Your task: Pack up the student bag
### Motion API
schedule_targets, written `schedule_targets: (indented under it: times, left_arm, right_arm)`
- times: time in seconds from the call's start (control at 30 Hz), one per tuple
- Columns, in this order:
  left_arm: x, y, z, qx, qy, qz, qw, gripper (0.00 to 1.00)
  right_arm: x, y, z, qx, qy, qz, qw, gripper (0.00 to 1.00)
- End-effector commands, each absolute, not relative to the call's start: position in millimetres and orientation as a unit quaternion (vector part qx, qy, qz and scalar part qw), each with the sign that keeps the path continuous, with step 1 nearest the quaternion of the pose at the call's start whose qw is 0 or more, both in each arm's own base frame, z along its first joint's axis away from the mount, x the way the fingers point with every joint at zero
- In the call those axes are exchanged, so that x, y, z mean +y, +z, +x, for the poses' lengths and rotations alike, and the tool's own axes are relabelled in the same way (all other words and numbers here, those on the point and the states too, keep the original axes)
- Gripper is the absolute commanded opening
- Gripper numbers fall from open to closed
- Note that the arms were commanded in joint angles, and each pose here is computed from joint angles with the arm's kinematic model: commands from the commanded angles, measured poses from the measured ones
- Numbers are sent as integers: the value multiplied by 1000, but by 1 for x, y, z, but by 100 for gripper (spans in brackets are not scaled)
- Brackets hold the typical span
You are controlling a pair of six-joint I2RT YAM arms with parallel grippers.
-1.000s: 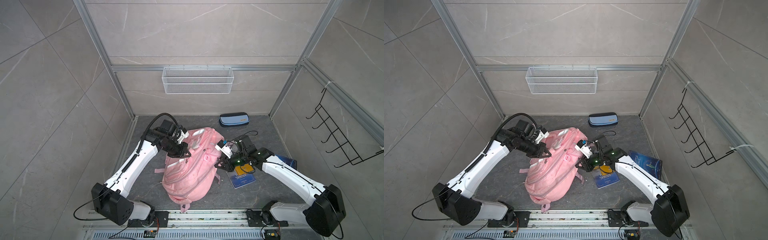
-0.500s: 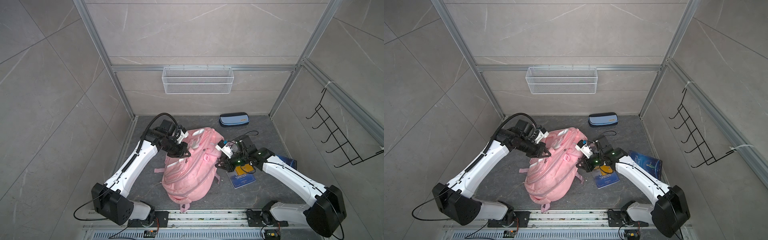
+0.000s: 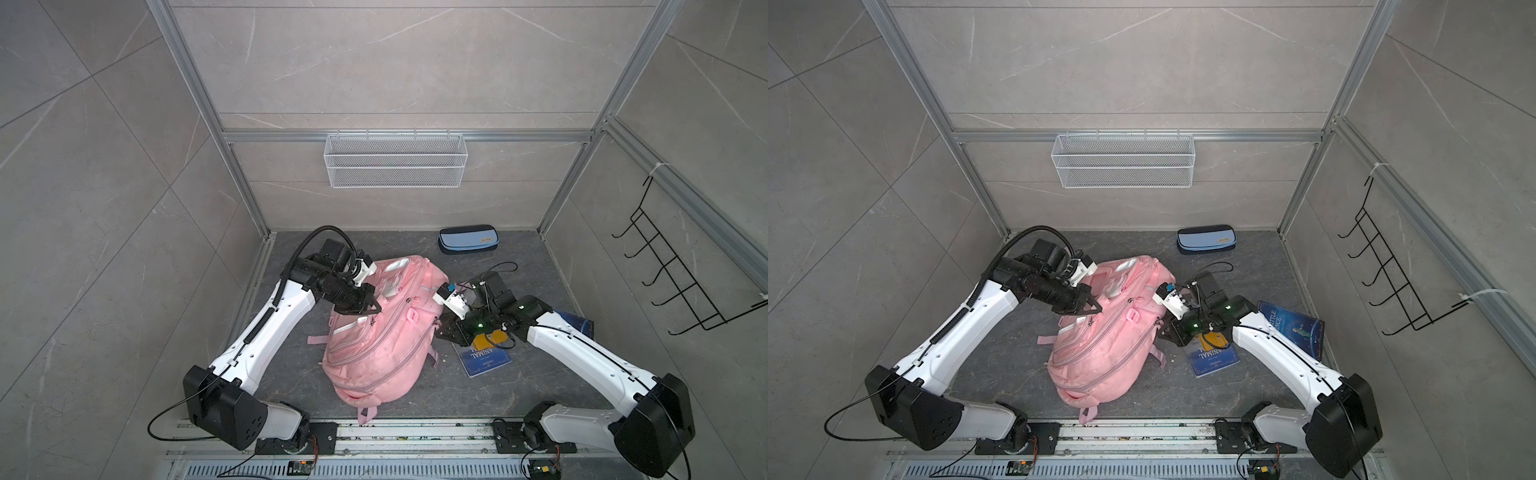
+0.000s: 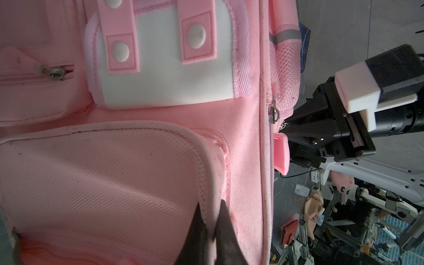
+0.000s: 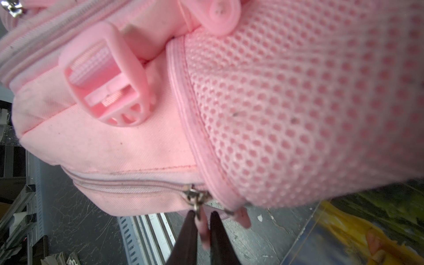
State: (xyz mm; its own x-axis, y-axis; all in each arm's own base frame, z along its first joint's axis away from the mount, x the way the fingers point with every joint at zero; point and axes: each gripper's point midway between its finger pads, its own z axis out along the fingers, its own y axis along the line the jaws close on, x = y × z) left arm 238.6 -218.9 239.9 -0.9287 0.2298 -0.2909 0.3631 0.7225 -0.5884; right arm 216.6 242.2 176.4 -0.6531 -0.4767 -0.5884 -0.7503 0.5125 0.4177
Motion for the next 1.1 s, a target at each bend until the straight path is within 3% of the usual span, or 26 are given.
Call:
schedule_targets:
  times: [0.0,0.07,0.23,0.47,0.73,1.07]
  left_arm:
    - [-233,268,244,891,-387,194,138,0]
    - [-233,268,244,892,-385,193,137,0]
    - [-228,259,254,906,-364,166,138,0]
    - [-226,259,307,922,-342,47,174,0]
    - [-239,267,349,895,-392,-89,196,0]
    - [-240,261,363,878,-399,-157,212,0]
  right_arm:
    - [247,184,222,839,340,-364,219,7]
    - [247,185,223,839,339,-364,222,0]
    - [230,184,228,853,289,-359,246,0]
    - [211,176,227,859,192,-398,258,0]
    - [238,155,212,845,180,-448,230,0]
    - [296,149,204,814,202,-491,235,0]
